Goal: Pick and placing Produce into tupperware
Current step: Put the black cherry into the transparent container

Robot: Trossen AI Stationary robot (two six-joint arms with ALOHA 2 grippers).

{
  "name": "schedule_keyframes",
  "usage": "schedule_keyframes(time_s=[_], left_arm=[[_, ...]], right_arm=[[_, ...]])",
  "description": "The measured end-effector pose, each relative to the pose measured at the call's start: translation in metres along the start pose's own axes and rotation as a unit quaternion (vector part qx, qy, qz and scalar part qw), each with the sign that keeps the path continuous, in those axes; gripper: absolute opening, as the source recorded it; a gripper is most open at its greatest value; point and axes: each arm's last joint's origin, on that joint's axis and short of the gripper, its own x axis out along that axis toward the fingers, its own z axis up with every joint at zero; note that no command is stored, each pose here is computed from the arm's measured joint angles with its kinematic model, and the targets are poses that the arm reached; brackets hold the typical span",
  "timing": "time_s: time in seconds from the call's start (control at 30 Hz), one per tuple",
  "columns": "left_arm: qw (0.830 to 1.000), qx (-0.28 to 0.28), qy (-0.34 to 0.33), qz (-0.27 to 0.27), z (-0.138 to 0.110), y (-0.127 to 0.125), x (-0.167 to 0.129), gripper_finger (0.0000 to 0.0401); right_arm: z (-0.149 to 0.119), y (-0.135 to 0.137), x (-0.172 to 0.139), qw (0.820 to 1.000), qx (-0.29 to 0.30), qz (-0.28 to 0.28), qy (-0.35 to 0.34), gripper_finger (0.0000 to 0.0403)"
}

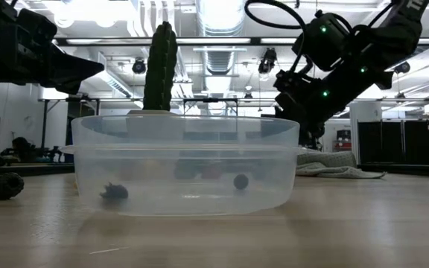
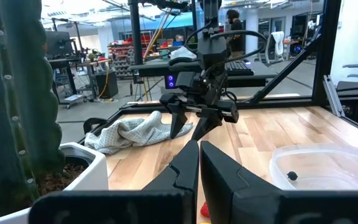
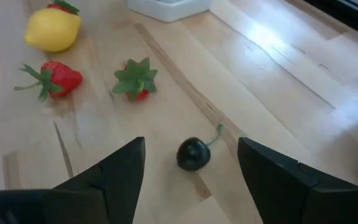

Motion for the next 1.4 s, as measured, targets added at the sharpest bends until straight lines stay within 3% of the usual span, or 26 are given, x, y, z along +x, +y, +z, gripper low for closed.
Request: schedule_keyframes(time_s=[0.87, 1.4], left_arm=[[1.000, 0.000, 0.004, 0.000, -0.001, 0.000, 0.000, 0.0000], [1.000, 0.000, 0.006, 0.000, -0.001, 0.000, 0.001, 0.0000]], right_arm=[[-0.030, 0.006, 0.042, 1.000, -0.008, -0.021, 0.016, 0.0240], [-0.025, 0.002, 0.049, 0.999, -0.015, -0.041, 0.011, 0.0228]])
